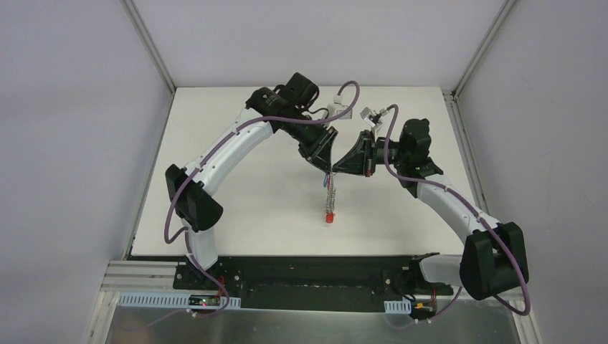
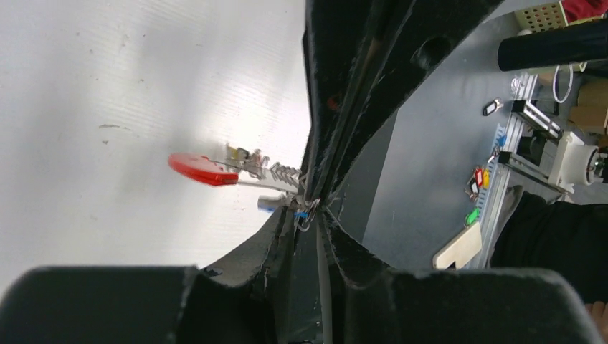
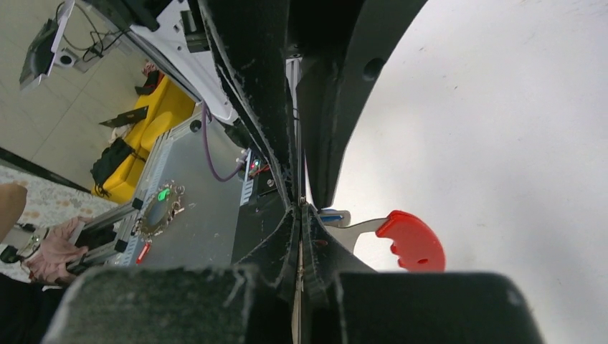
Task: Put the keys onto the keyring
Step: Adjust the key on the keyring.
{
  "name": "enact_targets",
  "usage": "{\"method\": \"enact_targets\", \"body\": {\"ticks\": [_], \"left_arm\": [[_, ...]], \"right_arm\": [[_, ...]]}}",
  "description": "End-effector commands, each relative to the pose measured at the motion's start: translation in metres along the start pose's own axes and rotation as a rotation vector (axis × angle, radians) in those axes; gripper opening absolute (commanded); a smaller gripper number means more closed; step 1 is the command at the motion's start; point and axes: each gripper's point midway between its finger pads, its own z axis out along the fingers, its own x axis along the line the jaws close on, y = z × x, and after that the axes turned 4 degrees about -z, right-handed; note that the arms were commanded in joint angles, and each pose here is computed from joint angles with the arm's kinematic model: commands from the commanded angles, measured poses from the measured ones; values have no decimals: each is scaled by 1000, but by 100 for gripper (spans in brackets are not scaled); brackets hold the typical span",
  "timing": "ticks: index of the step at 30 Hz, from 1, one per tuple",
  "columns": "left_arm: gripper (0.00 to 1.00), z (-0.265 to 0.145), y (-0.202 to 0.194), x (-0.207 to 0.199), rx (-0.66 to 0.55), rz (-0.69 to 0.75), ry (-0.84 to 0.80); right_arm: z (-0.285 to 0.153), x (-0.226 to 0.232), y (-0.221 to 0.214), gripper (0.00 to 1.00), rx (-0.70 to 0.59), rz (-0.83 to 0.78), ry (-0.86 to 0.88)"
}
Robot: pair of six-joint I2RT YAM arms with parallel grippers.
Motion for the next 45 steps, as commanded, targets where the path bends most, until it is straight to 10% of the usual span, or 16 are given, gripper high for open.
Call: {"method": "enact_targets", "body": {"ticks": [1, 13, 26, 36, 45], "left_arm": [[22, -31, 37, -25, -236, 106, -84], [30, -37, 54, -28, -349, 63, -161], [14, -34, 56, -28, -359, 34, -208], [28, -41, 62, -23, -392, 28, -196], [17, -35, 61, -21, -388, -1, -224]], "right_arm": [[-2, 12, 47, 0, -92, -81, -25], [-16, 4, 73, 0, -239, 2, -80], [-22, -3, 72, 0, -256, 15, -102], [-23, 5, 69, 0, -237, 0, -65], [-23, 4, 70, 0, -241, 0, -66]]}}
